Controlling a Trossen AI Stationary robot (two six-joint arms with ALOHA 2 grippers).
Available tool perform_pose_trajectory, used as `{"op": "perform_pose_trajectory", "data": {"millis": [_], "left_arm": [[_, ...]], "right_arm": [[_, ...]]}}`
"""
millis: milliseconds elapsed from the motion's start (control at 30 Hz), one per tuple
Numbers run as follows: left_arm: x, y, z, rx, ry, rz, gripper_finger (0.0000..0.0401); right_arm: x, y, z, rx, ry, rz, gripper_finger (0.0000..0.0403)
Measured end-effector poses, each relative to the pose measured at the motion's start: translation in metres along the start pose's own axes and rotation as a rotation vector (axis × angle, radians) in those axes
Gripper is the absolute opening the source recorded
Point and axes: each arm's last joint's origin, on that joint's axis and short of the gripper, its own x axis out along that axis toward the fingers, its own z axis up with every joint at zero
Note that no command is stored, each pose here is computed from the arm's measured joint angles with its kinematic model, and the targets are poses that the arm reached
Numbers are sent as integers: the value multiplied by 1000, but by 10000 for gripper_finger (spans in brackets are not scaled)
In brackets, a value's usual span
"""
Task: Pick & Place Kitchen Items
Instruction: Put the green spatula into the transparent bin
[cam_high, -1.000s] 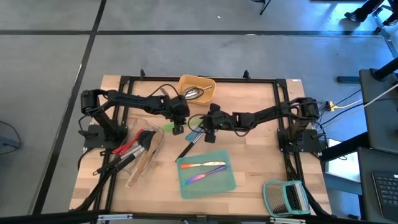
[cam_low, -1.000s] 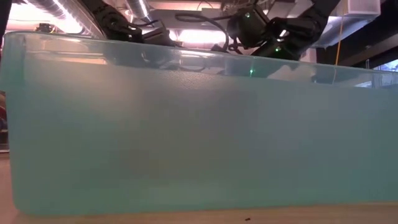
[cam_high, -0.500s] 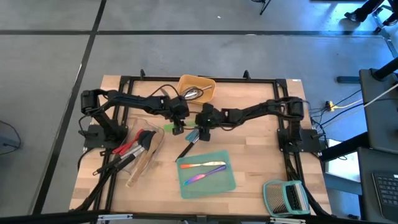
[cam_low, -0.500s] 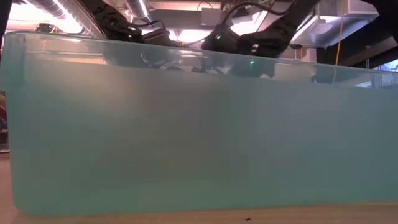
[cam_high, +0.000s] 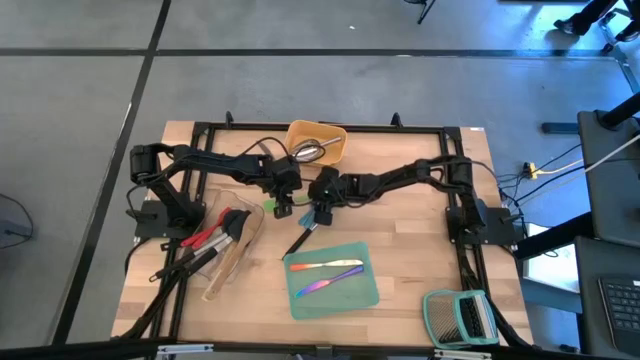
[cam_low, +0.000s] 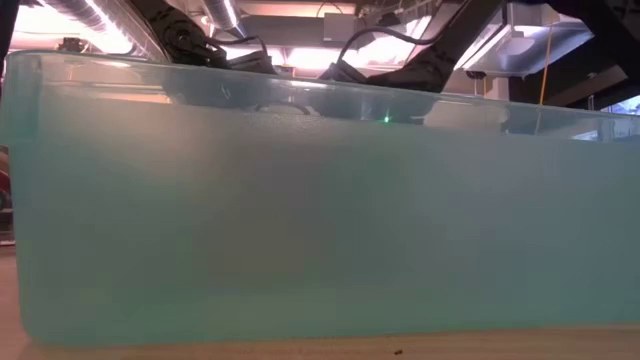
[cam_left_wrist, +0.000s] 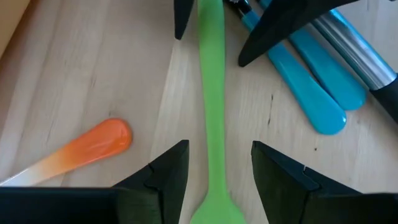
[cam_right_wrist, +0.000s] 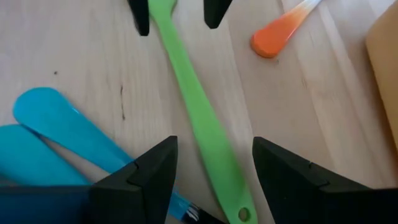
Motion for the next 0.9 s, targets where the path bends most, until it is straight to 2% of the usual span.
{"op": "perform_pose_trajectory", "data": {"millis": [200,433,600,733,900], "left_arm": [[0,0,0,-12,-1,-1,169],[0,0,0,-20,-3,1,169],[0,0,0,-9,-2,8,169],[0,1,0,48,2,46,169],[0,-1,0,192,19,160,169]], "right_arm": [[2,-8,-3,47,17,75,177],[3,-9,-4,60,24,99,106],[3,-9,-5,66,27,96,79],[3,-9,-5,88,28,100,74],[3,-9,-5,97,27,122,72]]}}
